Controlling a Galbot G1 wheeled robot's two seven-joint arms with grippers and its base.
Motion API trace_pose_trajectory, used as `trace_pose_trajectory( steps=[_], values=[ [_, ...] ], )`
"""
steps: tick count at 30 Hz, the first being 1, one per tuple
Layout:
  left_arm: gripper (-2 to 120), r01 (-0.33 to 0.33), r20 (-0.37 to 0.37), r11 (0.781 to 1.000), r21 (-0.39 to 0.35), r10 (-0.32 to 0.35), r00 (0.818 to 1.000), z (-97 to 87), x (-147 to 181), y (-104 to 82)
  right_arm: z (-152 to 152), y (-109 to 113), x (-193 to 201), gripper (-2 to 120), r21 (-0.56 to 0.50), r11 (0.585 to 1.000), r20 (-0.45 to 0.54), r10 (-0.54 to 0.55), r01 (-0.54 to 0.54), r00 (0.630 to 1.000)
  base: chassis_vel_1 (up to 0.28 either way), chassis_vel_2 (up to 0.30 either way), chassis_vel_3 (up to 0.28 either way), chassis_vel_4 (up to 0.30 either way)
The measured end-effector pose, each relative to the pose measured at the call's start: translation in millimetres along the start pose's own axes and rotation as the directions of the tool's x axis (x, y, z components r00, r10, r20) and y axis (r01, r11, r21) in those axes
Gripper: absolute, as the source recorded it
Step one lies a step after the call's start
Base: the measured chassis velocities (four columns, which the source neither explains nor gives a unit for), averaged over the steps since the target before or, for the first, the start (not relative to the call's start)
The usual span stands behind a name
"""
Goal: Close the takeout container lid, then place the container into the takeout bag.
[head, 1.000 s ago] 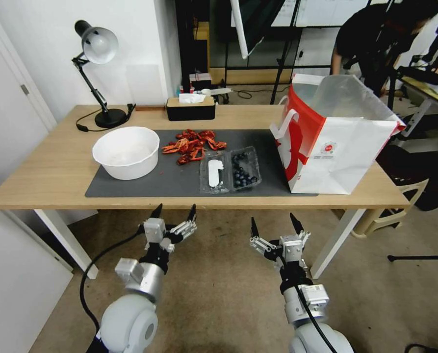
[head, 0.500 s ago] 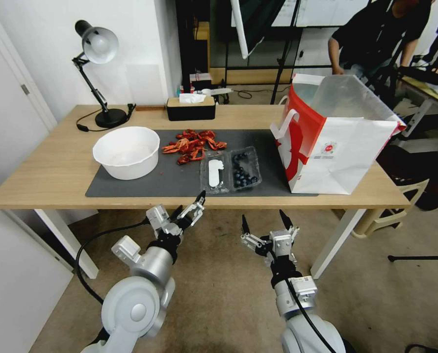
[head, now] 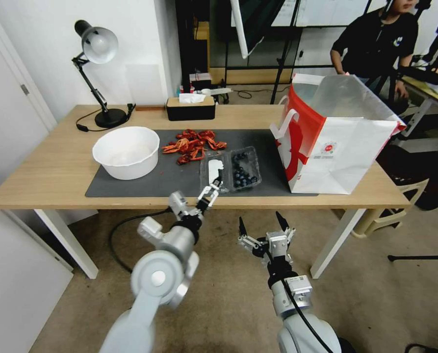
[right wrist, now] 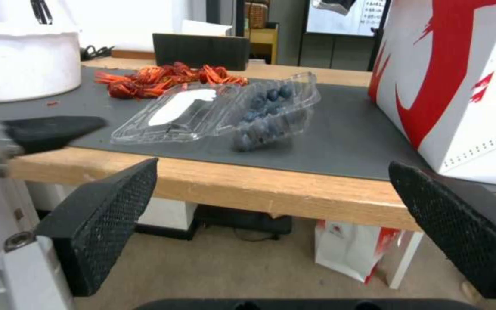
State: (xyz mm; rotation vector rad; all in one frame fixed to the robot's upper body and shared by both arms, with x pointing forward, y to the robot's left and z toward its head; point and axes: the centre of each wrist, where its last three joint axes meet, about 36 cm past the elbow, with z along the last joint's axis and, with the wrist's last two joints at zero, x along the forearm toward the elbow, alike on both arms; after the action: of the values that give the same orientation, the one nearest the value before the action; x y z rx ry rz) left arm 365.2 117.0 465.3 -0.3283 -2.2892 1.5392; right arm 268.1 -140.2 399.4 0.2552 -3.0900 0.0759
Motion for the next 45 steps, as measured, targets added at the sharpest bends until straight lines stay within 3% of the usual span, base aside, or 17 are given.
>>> trace_pose_trajectory(
  steps=[5, 15, 45],
  values=[
    [100, -0.031, -0.028, 0.998, 0.046, 0.032, 0.999, 11.6, -16, -13.9, 0, -2, -1, 100, 0.004, 1.000, -0.002, 0.005, -0.005, 1.000, 0.000, 0.000, 0.000, 0.000],
    [100, -0.034, -0.050, 0.999, 0.039, 0.036, 0.998, 15.0, -43, -21.8, 2, -11, -1, 100, 0.017, 1.000, -0.013, 0.021, -0.020, 1.000, 0.000, 0.000, 0.000, 0.000],
    [100, 0.074, -0.084, 0.997, 0.001, -0.074, 0.994, 21.6, -77, -13.7, 2, -21, -3, 100, 0.038, 0.998, -0.030, 0.060, -0.059, 0.998, 0.000, 0.000, 0.000, 0.000]
  ],
)
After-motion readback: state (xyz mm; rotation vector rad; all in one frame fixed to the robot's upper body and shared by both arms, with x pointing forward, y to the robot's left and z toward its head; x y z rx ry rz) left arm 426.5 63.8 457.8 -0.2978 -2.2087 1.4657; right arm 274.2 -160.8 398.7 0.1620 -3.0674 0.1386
